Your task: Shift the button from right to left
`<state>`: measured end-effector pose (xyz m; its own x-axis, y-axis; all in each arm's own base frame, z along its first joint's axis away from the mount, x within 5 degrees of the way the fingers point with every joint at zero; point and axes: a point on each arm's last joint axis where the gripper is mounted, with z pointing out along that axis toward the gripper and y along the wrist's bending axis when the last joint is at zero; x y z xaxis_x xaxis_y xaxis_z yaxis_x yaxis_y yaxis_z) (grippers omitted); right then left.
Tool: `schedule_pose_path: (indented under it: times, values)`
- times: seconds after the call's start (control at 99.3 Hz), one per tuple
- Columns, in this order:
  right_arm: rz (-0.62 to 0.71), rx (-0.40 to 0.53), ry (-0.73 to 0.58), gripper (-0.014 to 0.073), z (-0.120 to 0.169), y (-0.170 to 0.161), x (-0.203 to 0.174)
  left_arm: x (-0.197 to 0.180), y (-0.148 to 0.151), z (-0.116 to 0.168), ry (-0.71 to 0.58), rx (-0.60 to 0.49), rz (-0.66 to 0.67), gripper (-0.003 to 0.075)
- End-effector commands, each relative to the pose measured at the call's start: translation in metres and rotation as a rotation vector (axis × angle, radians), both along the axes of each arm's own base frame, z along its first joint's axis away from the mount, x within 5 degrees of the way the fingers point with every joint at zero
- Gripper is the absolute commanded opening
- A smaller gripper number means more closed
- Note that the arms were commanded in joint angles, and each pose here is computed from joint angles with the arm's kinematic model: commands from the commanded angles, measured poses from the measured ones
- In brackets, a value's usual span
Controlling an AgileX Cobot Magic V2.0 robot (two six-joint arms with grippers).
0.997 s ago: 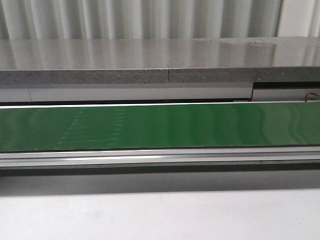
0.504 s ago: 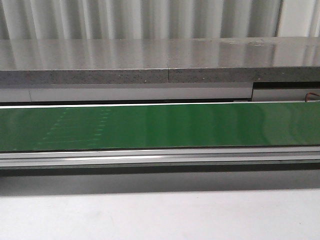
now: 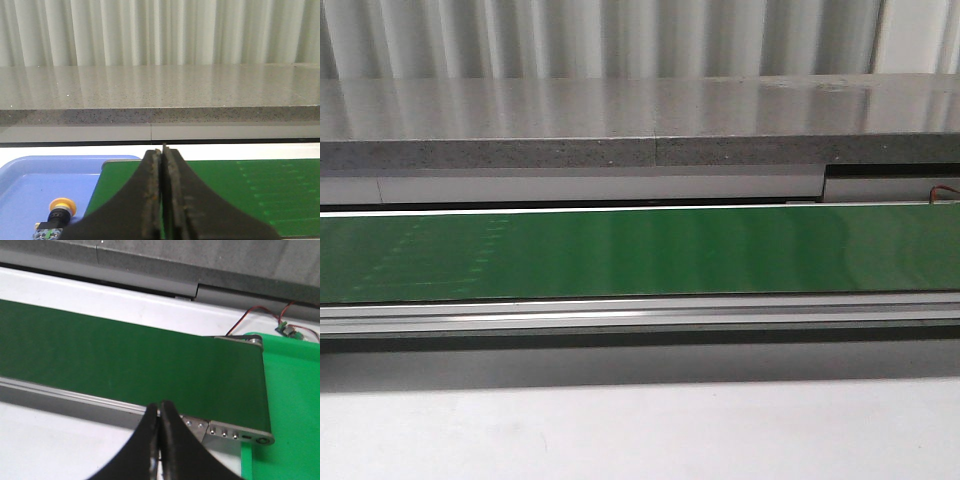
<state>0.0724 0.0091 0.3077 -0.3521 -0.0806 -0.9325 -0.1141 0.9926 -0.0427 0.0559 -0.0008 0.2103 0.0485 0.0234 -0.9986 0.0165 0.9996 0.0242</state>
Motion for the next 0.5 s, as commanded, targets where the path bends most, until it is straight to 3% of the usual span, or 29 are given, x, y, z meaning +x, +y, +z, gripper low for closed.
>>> schedule_pose_path:
  times: [0.0,0.494]
  values:
    - [-0.022,0.007,-0.156,-0.0067,0.010,-0.002,-0.001,-0.002,-0.001,0.001,-0.090,-0.021,-0.022,-0.0020]
    - [-0.096,0.154,-0.424,-0.0067,-0.062,-0.008,-0.026,-0.002,-0.001,0.001,-0.090,-0.021,-0.022,-0.0020]
